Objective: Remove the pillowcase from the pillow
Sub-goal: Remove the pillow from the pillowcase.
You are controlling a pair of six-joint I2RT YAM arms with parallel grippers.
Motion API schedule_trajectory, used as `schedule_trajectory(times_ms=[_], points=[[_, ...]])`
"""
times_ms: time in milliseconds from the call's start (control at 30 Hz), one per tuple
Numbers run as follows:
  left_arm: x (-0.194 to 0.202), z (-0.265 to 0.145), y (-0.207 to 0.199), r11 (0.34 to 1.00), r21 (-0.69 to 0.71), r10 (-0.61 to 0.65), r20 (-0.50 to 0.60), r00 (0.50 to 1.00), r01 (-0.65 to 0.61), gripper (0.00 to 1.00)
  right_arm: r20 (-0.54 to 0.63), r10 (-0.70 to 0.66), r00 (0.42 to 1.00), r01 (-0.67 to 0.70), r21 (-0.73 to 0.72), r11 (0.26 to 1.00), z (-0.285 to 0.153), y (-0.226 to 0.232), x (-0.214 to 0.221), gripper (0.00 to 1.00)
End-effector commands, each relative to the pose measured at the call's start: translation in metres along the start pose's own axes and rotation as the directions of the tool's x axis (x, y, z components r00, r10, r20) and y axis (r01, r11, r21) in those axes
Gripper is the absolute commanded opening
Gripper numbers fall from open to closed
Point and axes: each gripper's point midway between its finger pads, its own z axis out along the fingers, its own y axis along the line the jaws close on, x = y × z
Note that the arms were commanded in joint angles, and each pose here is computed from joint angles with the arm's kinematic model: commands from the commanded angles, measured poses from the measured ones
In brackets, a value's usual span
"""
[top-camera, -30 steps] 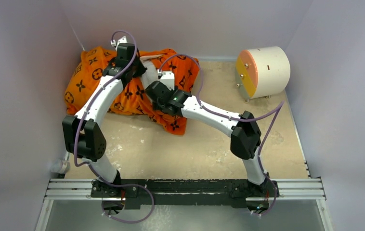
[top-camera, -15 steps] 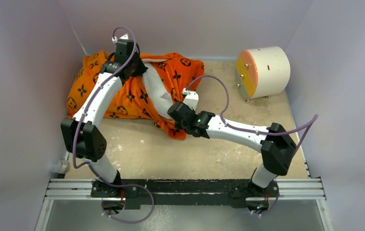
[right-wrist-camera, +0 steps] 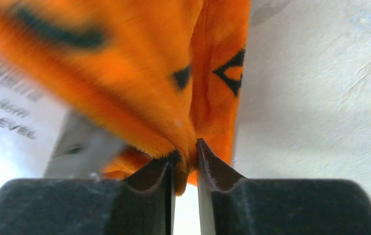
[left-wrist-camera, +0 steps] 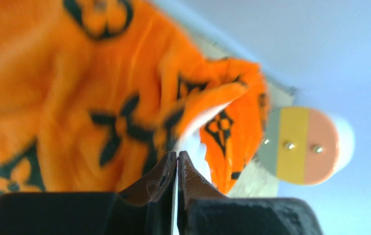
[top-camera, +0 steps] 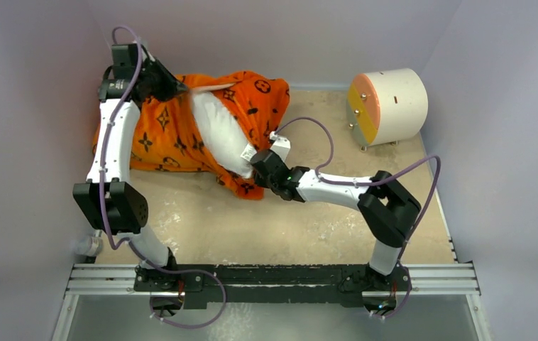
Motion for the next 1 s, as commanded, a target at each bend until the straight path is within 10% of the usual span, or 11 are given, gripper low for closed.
schedule_trajectory(times_ms=[0, 333, 400, 800, 967], points=[[-0.049, -0.072, -0.095, 0.881, 0.428, 0.109, 0.229, 0.967, -0.201, 0.0, -0.051, -0.239, 0.97, 0.243, 0.104, 0.964, 0.007, -0.032, 0.001, 0.34], [0.099, -0.052, -0.048, 0.879, 0.306, 0.376, 0.026, 0.926, -0.366, 0.0, 0.403, -0.229, 0.886, 0.364, -0.3, 0.882, -0.176, 0.046, -0.15, 0.92], [0.132, -0.061, -0.07, 0.83, 0.328, 0.47, 0.027, 0.882, -0.452, 0.24, 0.437, -0.229, 0.87, 0.347, -0.213, 0.913, -0.19, 0.025, -0.168, 0.99], [0.153, -0.002, -0.027, 0.844, -0.256, 0.513, 0.124, 0.849, -0.472, 0.68, 0.343, -0.265, 0.901, 0.288, -0.017, 0.958, -0.139, -0.027, -0.191, 0.99], [0.184, 0.036, -0.016, 0.837, -0.225, 0.52, 0.047, 0.853, -0.499, 0.74, 0.29, -0.279, 0.916, 0.291, 0.002, 0.957, -0.123, -0.046, -0.174, 0.99]])
